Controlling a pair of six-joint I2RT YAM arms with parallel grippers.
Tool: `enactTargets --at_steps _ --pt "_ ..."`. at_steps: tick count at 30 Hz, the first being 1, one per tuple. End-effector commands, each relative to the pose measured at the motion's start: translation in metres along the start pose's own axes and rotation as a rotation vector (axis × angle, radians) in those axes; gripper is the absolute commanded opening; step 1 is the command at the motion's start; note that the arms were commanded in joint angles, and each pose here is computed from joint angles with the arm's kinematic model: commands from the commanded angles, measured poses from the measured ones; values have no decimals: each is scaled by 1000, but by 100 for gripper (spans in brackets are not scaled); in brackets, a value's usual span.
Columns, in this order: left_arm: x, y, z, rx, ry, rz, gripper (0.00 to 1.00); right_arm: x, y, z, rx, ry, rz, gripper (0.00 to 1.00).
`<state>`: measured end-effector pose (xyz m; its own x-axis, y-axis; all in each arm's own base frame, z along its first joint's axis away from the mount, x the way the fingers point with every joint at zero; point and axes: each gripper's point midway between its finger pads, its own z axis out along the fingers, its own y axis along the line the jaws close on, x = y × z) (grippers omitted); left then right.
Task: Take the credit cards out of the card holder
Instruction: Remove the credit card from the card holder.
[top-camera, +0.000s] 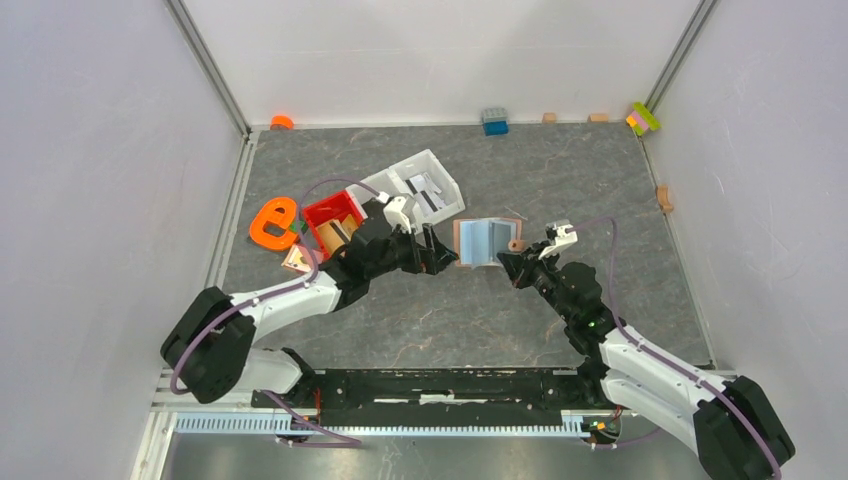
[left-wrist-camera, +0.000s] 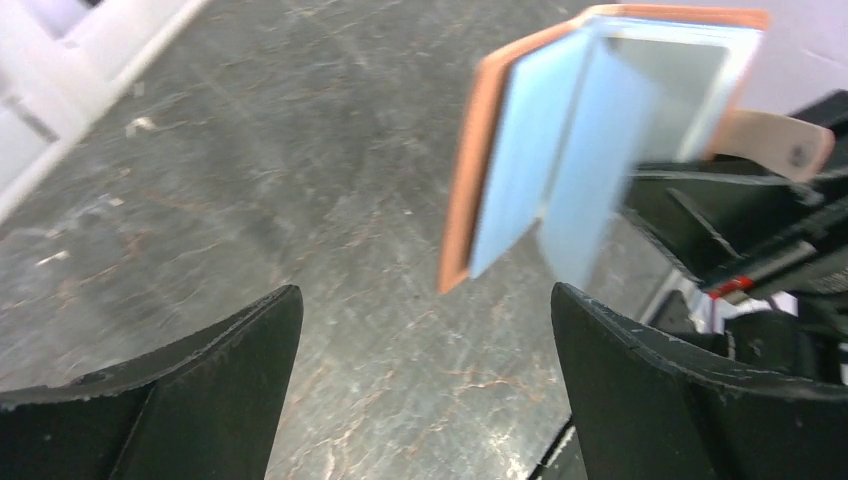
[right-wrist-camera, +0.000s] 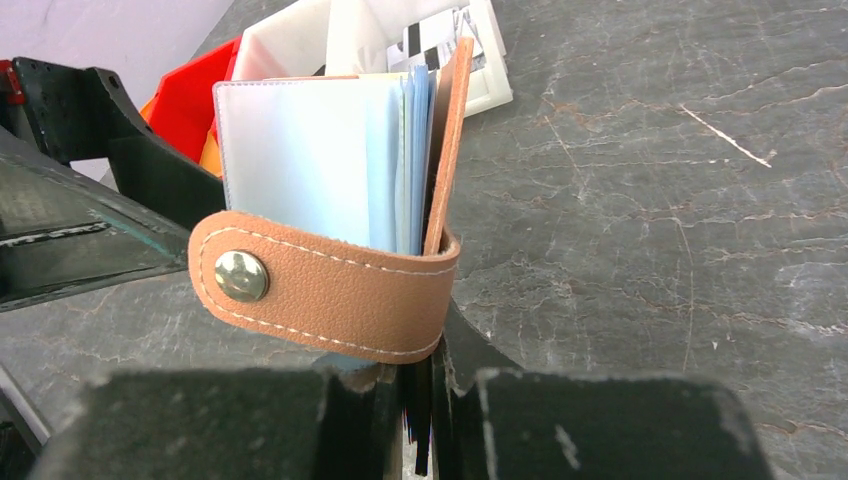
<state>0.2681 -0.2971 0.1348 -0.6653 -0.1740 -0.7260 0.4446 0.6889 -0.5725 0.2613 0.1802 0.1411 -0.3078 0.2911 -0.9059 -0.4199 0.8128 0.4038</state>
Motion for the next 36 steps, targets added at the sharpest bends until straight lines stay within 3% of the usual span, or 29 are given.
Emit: enactTargets --at_steps 1,7,17,20,25,27,30,35,36 --pt "-22 -57 -1 279 -59 25 100 -17 24 3 -118 -54 -16 0" --pt "-14 -65 7 317 -26 -5 100 -16 40 2 -209 -46 -22 0" --pt "-14 -48 10 209 -21 16 100 -17 50 0 -264 -50 -19 0" --pt "-20 -37 3 156 -71 22 88 -19 54 -2 -287 -59 -10 0" --pt "-30 -56 -12 265 -133 46 63 -19 63 -4 -337 -63 0 0" --pt "-30 -64 -13 308 -126 46 59 -19 66 -6 -354 -66 7 0" --pt "-27 -74 -11 365 -104 38 63 -21 71 -8 -384 -72 8 0" --pt "-30 -75 -14 372 -127 37 36 -24 78 -12 -426 -87 16 0" --pt "-32 -75 -17 371 -140 39 35 -24 79 -13 -433 -89 17 0"
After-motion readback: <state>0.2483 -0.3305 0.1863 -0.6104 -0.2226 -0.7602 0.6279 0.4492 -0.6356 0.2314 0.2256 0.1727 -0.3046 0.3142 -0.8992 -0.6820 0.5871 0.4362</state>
